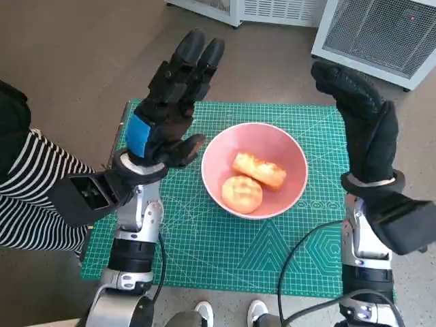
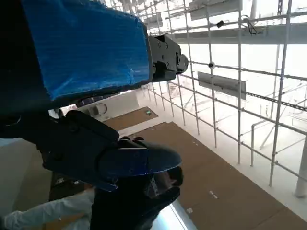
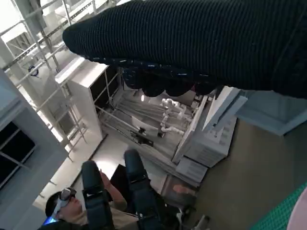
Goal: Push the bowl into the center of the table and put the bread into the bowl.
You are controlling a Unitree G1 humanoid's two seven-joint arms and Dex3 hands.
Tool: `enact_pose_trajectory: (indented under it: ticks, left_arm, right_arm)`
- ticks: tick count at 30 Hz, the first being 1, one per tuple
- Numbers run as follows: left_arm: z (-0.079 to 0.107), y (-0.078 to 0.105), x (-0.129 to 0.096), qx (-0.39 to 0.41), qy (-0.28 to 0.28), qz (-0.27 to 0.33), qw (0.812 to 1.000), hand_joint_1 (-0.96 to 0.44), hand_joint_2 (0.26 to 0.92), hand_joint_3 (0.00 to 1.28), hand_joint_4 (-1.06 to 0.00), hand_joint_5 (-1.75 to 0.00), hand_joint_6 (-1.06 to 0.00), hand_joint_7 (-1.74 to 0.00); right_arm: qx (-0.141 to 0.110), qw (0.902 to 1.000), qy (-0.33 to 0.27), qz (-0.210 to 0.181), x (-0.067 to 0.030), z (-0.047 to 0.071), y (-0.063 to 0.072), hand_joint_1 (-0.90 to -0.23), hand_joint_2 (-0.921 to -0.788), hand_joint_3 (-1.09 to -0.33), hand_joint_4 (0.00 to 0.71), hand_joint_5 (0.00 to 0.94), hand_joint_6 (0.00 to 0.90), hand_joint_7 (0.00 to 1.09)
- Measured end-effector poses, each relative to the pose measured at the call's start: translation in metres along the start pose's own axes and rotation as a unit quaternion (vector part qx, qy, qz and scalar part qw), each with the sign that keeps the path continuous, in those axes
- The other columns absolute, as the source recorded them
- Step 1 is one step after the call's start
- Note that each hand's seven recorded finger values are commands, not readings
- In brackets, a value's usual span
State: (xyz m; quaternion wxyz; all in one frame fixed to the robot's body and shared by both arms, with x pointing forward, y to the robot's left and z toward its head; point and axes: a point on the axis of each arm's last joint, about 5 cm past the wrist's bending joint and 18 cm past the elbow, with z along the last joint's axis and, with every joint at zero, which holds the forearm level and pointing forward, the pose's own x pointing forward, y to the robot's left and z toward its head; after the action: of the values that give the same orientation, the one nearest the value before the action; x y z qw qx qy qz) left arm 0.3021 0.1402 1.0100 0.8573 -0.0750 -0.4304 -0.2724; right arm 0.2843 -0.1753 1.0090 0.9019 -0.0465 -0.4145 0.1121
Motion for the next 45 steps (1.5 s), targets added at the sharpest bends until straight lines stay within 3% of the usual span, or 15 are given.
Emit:
enact_pose_trajectory:
  ticks: [4,7,12,32,45]
  left_arm:
    - [-0.001,0.001,-0.001,-0.001,0.000,0.000,1.000,-0.70,0.921,0.45,-0.04,-0.02,-0.11,-0.03]
    - [-0.002,0.002,-0.001,-0.004,0.001,0.001,1.000,-0.70,0.921,0.45,-0.01,-0.11,-0.03,-0.23]
    - [-0.003,0.005,-0.001,-0.006,0.001,0.003,1.000,-0.70,0.921,0.45,0.00,-0.15,0.00,-0.30]
    - [0.001,0.020,0.007,-0.013,-0.022,0.016,1.000,-0.70,0.921,0.40,0.00,-0.14,0.00,-0.37]
    - [-0.008,0.015,0.003,-0.031,-0.042,0.038,0.998,-0.67,0.921,0.46,0.00,-0.07,0.00,-0.33]
  right_arm:
    - [0.002,1.0000,0.001,0.001,-0.0007,-0.002,0.002,-0.725,-0.921,-0.687,0.177,0.001,0.028,0.48]
    - [0.002,1.0000,0.001,0.001,-0.0012,-0.003,0.002,-0.725,-0.921,-0.687,0.177,0.001,0.026,0.49]
    - [0.003,1.0000,0.001,0.000,-0.0010,-0.006,0.002,-0.725,-0.921,-0.687,0.177,0.000,0.028,0.49]
    - [0.014,0.9998,-0.016,0.003,0.0161,-0.014,0.008,-0.725,-0.921,-0.700,0.183,0.002,0.025,0.50]
    - [0.020,0.9996,-0.021,0.008,0.0127,-0.020,0.012,-0.737,-0.921,-0.710,0.173,0.000,0.016,0.51]
